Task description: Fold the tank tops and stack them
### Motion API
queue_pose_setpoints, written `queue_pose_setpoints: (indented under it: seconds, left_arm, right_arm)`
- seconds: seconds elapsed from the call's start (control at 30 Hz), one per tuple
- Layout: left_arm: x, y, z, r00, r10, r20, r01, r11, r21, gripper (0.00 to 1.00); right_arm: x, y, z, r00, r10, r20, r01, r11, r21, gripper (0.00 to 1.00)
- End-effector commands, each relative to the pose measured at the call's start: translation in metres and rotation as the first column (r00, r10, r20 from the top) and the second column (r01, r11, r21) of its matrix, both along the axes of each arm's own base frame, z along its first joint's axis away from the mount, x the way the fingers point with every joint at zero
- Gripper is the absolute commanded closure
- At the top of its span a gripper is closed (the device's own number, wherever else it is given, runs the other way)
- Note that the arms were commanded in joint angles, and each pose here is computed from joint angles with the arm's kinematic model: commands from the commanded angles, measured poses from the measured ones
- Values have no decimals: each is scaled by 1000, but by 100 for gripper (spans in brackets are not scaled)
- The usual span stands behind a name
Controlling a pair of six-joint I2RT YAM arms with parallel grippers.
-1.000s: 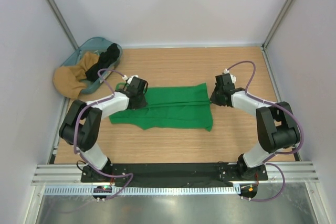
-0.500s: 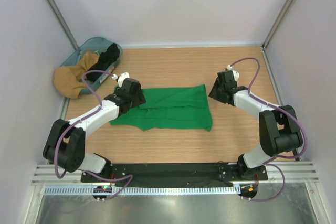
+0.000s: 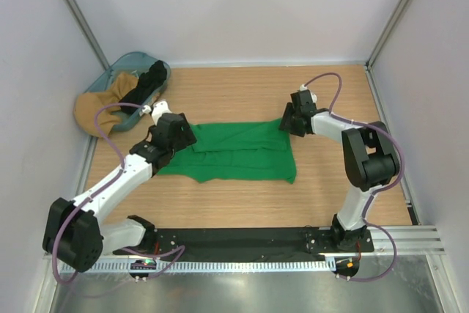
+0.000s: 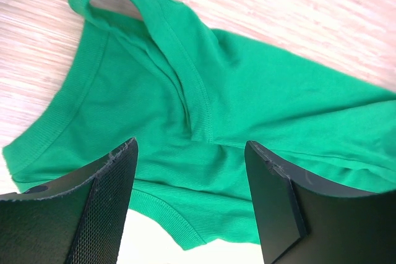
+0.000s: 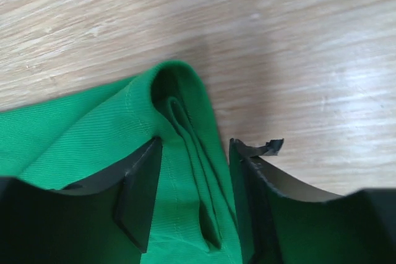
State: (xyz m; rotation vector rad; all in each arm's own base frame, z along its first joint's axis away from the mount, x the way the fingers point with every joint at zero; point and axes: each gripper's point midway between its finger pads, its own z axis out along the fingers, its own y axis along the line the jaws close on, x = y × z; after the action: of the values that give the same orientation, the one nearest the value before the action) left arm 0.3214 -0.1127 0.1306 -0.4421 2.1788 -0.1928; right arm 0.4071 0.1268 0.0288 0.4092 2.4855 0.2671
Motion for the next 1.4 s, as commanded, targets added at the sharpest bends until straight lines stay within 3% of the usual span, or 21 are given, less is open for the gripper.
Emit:
queue_pose_setpoints:
  seconds: [0.0,0.1,0.3,0.43,0.67,0.7,0.8,0.83,1.03,1.17,1.37]
  left_arm:
    - [-1,11,15,998,38,57,-39,999,12,29]
    - [-4,14,18,996,46,72,-47,999,12,29]
    - [-7,17,22,995,51,87,-52,999,10,29]
    - [-9,21,18,995,55,79,-57,998,33,29]
    - [-9,28,12,995,74,69,-79,995,66,28]
    - [-9,28,10,995,76,64,-81,994,70,28]
    - [-11,29,7,995,76,57,-80,995,67,28]
    - [-12,29,7,996,75,55,-79,995,64,28]
    - [-22,27,-5,997,68,28,-69,997,44,27]
    - [-27,34,-31,994,100,-34,-97,993,60,24]
    - [-27,30,-56,991,99,-95,-101,995,-11,23]
  right_arm:
    - [9,4,-2,1000,13,0,-13,1000,-21,49]
    - [11,0,-4,1000,11,-20,-13,997,-82,61]
    - [19,-8,-1,999,-2,-34,-5,980,-198,99]
    - [35,-32,9,997,-76,-22,67,958,-277,99]
    - [64,-55,28,987,-161,7,157,952,-262,99]
    - [65,-56,30,987,-162,6,158,951,-264,94]
    - [58,-59,38,983,-180,19,179,949,-261,55]
    - [59,-60,53,981,-185,65,195,951,-239,51]
    - [20,-71,71,972,-214,94,228,956,-183,38]
    - [-17,-71,75,971,-220,95,232,964,-128,37]
    - [-64,-75,51,971,-238,19,239,964,-113,38]
